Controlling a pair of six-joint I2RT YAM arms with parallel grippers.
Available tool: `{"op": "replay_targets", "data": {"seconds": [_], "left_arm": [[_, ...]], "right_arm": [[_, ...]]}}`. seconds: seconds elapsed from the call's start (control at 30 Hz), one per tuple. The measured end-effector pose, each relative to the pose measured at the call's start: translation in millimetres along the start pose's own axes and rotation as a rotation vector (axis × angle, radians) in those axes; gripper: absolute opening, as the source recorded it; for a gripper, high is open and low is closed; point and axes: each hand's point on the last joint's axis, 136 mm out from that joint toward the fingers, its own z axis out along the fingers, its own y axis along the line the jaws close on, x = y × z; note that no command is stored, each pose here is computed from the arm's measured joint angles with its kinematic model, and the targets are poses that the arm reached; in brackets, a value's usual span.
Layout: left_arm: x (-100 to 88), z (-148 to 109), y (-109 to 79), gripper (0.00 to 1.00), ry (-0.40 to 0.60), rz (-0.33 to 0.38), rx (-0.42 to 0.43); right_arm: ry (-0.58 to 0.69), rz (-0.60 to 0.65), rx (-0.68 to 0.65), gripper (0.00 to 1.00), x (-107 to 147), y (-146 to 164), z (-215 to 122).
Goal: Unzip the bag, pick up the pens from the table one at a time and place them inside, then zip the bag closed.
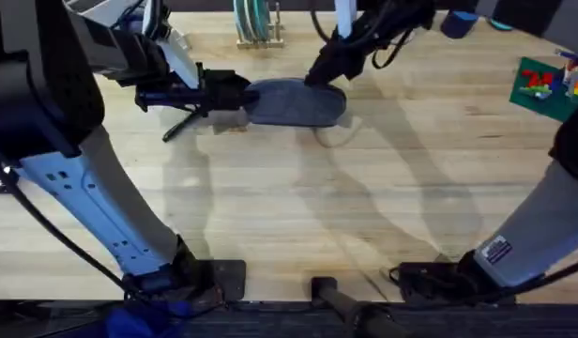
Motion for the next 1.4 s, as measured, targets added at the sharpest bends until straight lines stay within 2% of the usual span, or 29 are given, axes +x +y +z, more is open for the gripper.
{"op": "replay_targets", "data": {"seconds": [0.4, 0.77, 1.4], "left_arm": [[0.9, -5, 2.5, 0.041, -0.002, -0.004, -0.014], [0.9, -5, 2.5, 0.041, -0.001, -0.004, -0.014], [1.4, -6, 3.4, 0.041, 0.001, -0.002, -0.018]], "right_arm": [[-0.041, -0.030, 0.032, 0.031, -29, 10, 20], [-0.066, 0.009, 0.029, 0.031, -38, 10, 33], [-0.114, -0.014, 0.036, 0.031, -59, 17, 55]]}}
